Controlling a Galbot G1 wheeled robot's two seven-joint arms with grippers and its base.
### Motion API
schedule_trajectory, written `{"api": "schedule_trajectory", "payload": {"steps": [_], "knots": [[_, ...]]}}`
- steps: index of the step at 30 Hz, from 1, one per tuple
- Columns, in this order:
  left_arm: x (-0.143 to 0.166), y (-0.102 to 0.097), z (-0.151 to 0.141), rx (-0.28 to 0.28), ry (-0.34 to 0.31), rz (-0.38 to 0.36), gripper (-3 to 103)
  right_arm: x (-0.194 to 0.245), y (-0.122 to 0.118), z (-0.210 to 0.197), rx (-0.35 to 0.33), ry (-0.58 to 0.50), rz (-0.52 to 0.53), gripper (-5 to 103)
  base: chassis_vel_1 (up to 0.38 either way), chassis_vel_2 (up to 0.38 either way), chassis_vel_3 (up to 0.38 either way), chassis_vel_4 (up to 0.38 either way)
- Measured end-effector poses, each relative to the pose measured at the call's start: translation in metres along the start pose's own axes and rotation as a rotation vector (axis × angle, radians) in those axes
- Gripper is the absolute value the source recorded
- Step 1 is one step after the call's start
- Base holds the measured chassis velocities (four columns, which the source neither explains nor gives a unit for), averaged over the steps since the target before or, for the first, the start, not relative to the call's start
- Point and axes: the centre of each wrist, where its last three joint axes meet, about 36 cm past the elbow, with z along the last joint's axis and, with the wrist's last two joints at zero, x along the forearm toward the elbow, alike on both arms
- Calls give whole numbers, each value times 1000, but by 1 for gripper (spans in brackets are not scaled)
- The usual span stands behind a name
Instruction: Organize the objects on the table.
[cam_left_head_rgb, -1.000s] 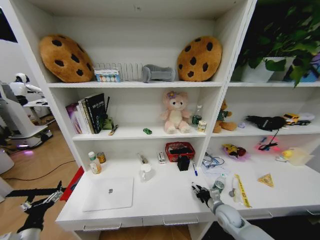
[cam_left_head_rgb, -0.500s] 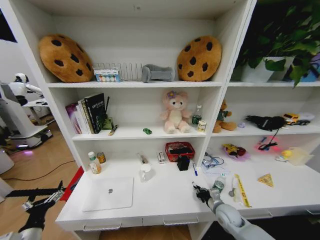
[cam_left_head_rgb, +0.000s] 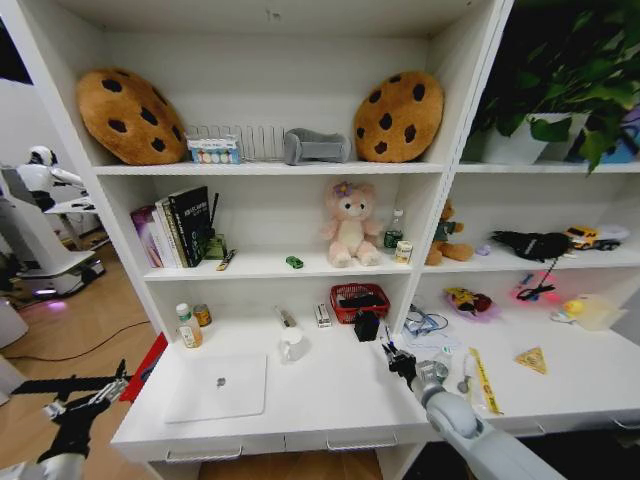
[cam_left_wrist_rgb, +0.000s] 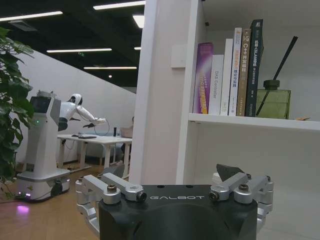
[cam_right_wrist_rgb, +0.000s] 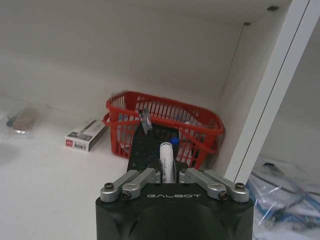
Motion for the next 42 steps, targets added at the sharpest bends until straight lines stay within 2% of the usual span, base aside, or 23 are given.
{"api": "schedule_trajectory", "payload": {"steps": [2,6,14,17,23,25,28,42], "knots": [[0,0,0,-1,1,0,100,-11,-4,-4,25,-64,17,11,0,0,0,0],[1,-1,1,-3,2,0,100,-22,-2,-3,41,-116,27,11,0,0,0,0],[3,0,2,-6,7,-4,100,-37,5,11,88,-169,33,11,0,0,0,0],[4,1,3,-9,11,-7,100,-46,7,21,130,-204,34,11,0,0,0,0],[6,1,3,-11,13,-9,100,-56,12,20,123,-251,39,11,0,0,0,0],[6,0,4,-13,14,-9,100,-66,11,18,161,-303,42,11,0,0,0,0],[5,-1,5,-14,16,-8,100,-74,10,18,182,-342,45,11,0,0,0,0],[5,-4,7,-18,24,-9,100,-129,18,14,199,-455,34,11,0,0,0,0]]}}
